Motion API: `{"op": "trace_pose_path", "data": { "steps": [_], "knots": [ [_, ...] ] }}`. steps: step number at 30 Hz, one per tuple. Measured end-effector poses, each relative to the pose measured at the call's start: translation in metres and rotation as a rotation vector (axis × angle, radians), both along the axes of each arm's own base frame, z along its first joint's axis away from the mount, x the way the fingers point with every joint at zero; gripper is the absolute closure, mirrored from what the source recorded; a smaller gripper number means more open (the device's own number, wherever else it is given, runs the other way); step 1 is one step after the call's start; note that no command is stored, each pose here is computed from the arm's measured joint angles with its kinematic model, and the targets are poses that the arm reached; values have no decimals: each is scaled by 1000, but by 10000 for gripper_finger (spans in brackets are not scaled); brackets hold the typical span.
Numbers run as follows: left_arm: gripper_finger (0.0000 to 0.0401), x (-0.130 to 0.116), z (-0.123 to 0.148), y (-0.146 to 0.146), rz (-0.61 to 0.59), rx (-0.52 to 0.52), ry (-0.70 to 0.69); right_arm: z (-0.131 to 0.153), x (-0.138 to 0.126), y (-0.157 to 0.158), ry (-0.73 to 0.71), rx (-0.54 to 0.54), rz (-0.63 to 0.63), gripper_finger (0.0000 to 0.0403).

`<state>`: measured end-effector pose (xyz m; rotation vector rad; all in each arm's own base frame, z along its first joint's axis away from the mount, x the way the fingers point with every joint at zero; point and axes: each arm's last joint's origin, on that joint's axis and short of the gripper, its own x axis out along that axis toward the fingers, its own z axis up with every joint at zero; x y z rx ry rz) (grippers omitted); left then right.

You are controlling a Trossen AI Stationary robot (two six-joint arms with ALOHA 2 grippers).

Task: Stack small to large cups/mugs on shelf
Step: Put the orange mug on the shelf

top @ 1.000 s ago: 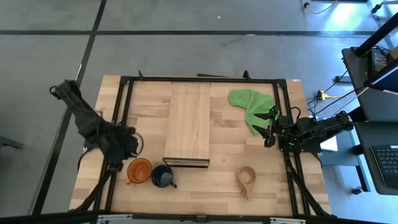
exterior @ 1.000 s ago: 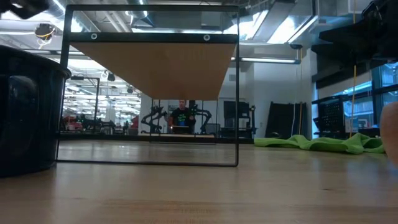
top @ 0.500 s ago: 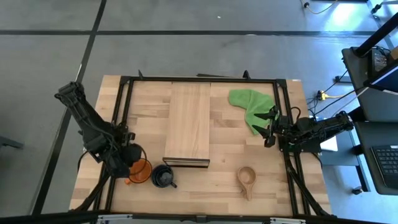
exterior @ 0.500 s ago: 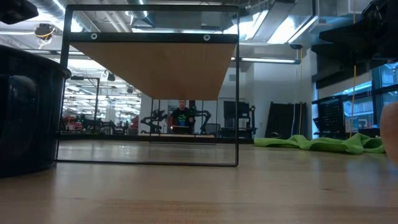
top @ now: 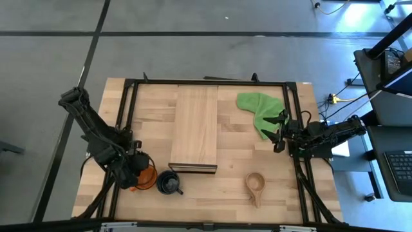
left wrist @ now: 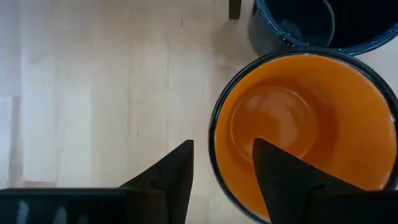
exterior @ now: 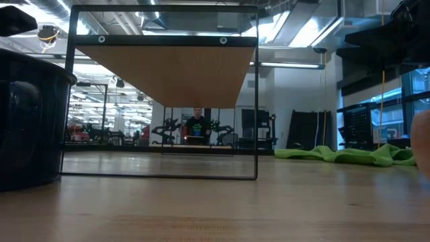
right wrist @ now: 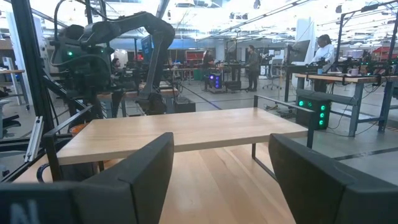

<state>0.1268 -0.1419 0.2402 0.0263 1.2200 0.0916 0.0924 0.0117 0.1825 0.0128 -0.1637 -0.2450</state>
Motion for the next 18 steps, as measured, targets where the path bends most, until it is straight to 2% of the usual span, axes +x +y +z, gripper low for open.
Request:
{"op": "trace_pose_path", "data": {
  "steps": [7, 15, 18],
  "knots": [
    [243, -1, -19, 3, 36, -1, 19, 0, 0, 0, 0, 0, 0, 140],
    [244, 0, -27, 9, 86, 11, 24, 0, 0, 0, 0, 0, 0, 140],
    [247, -2, -36, 9, 92, -32, 69, 0, 0, 0, 0, 0, 0, 140]
  ]
}}
